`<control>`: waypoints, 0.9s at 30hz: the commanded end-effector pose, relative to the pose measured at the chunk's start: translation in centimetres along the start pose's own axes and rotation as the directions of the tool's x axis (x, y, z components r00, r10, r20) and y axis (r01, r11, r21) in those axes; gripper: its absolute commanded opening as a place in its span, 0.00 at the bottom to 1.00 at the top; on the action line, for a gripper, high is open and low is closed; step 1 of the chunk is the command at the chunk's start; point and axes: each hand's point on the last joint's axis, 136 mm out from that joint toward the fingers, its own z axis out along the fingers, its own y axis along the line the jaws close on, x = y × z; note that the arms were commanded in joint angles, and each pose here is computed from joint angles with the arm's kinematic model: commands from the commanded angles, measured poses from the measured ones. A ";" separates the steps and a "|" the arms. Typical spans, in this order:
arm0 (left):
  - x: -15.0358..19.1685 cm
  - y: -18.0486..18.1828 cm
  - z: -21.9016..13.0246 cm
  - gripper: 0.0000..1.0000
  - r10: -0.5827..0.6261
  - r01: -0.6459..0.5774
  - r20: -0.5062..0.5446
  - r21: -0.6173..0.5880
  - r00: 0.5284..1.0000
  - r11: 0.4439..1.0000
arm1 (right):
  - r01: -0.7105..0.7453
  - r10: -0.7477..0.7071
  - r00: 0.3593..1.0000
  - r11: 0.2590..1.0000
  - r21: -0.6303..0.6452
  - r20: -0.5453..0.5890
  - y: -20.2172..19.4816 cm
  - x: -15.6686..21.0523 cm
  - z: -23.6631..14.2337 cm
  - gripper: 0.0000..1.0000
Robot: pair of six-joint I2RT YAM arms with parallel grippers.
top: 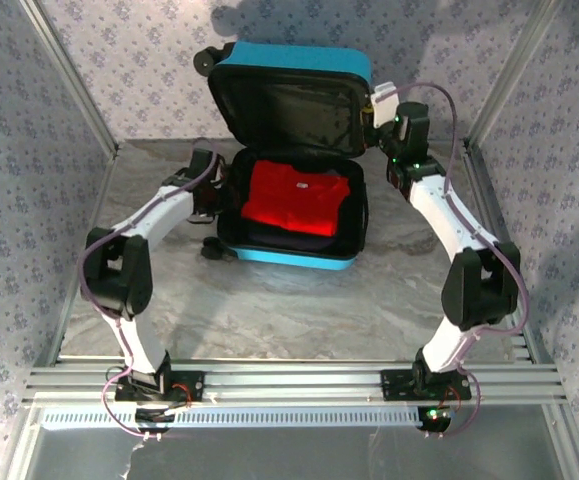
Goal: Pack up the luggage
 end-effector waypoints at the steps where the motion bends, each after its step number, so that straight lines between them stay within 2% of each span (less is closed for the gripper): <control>1: -2.7 -1.9 -6.9 0.47 0.013 -0.024 0.137 0.079 0.991 0.997 | 0.019 -0.022 0.991 1.000 0.025 0.132 0.1 -4.3 -3.3 0.00; 8: -2.6 -2.3 -14.9 0.55 -0.008 -0.035 0.272 0.150 0.962 0.988 | 0.051 -0.054 0.987 0.998 0.022 0.150 1.3 -2.1 -6.5 0.00; 16: -2.0 -1.2 -20.8 0.59 -0.033 -0.026 0.380 0.151 0.924 0.988 | 0.270 -0.272 0.939 0.962 0.037 0.210 5.9 1.1 -9.3 0.00; 17: -2.0 -1.0 -21.3 0.60 -0.034 -0.026 0.390 0.145 0.920 0.989 | 0.276 -0.279 0.936 0.960 0.041 0.213 6.1 1.1 -9.6 0.05; 19: -1.8 -0.6 -22.3 0.61 -0.030 -0.027 0.407 0.133 0.913 0.991 | 0.265 -0.269 0.942 0.963 0.044 0.202 5.9 1.2 -10.3 0.30; 22: -1.6 -0.2 -23.7 0.63 -0.019 -0.037 0.431 0.121 0.902 0.992 | 0.203 -0.207 0.968 0.978 0.045 0.139 5.3 1.7 -11.5 0.50; 25: -1.3 0.2 -24.8 0.66 -0.012 -0.041 0.452 0.106 0.892 0.994 | 0.123 -0.122 0.992 0.992 -0.022 0.021 6.2 4.4 -13.3 0.54; 27: -1.4 0.5 -25.4 0.67 -0.010 -0.038 0.468 0.094 0.884 0.995 | 0.069 -0.069 0.997 0.998 0.008 -0.015 6.2 5.8 -14.6 0.59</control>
